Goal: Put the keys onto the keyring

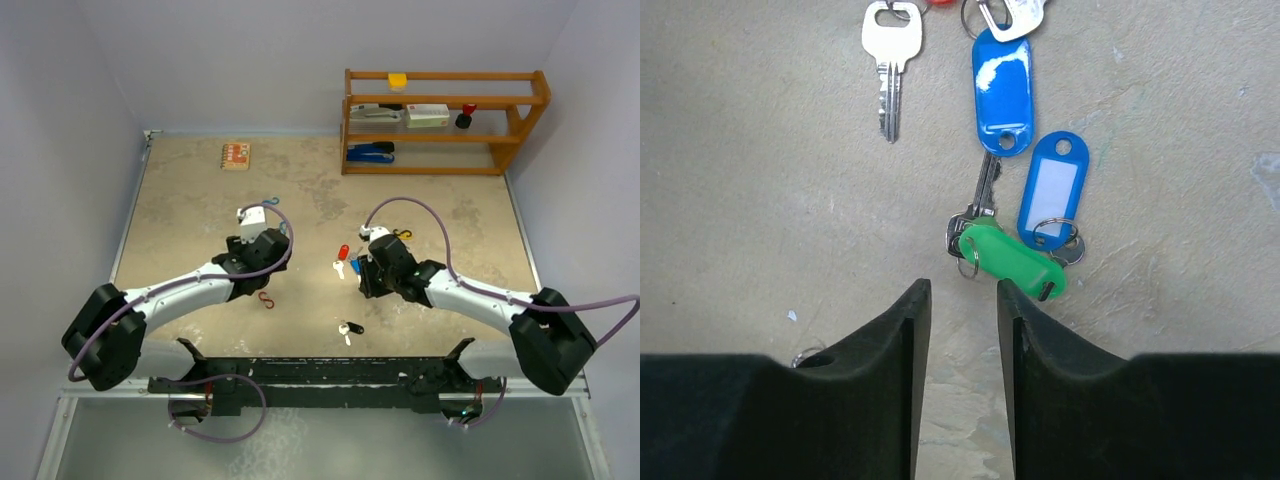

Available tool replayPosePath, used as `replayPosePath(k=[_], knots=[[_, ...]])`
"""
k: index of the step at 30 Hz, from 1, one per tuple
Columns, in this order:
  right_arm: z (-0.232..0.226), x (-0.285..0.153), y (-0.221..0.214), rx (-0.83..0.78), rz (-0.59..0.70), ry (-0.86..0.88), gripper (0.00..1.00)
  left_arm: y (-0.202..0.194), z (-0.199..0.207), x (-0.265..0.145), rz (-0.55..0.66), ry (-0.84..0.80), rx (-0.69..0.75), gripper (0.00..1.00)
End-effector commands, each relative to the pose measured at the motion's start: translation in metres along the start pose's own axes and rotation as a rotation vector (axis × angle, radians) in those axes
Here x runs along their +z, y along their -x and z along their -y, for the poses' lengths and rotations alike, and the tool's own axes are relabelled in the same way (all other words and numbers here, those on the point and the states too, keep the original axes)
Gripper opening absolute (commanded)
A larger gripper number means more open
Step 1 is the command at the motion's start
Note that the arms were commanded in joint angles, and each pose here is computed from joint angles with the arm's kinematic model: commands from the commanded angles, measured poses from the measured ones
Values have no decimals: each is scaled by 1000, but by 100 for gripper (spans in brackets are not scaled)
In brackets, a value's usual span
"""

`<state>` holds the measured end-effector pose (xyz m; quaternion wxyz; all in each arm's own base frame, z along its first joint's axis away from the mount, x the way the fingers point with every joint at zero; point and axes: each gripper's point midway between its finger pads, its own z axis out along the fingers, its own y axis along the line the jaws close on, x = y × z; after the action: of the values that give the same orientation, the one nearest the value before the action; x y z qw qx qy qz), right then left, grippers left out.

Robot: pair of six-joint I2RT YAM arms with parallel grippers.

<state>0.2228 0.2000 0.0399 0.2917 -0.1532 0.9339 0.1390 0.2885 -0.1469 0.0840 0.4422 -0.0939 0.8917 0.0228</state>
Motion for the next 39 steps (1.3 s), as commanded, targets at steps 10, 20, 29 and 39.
replayPosePath(k=[10,20,29,39], knots=[[-7,-20,41,-11,142,12,56,-9,-20,-2,15,15,-230,79],[-9,-31,51,-27,180,21,57,29,-2,46,2,-76,-129,77],[-9,-35,53,-32,190,24,57,19,2,76,-63,-53,41,78],[-9,-37,52,-33,191,27,57,12,-9,95,-82,1,86,77]])
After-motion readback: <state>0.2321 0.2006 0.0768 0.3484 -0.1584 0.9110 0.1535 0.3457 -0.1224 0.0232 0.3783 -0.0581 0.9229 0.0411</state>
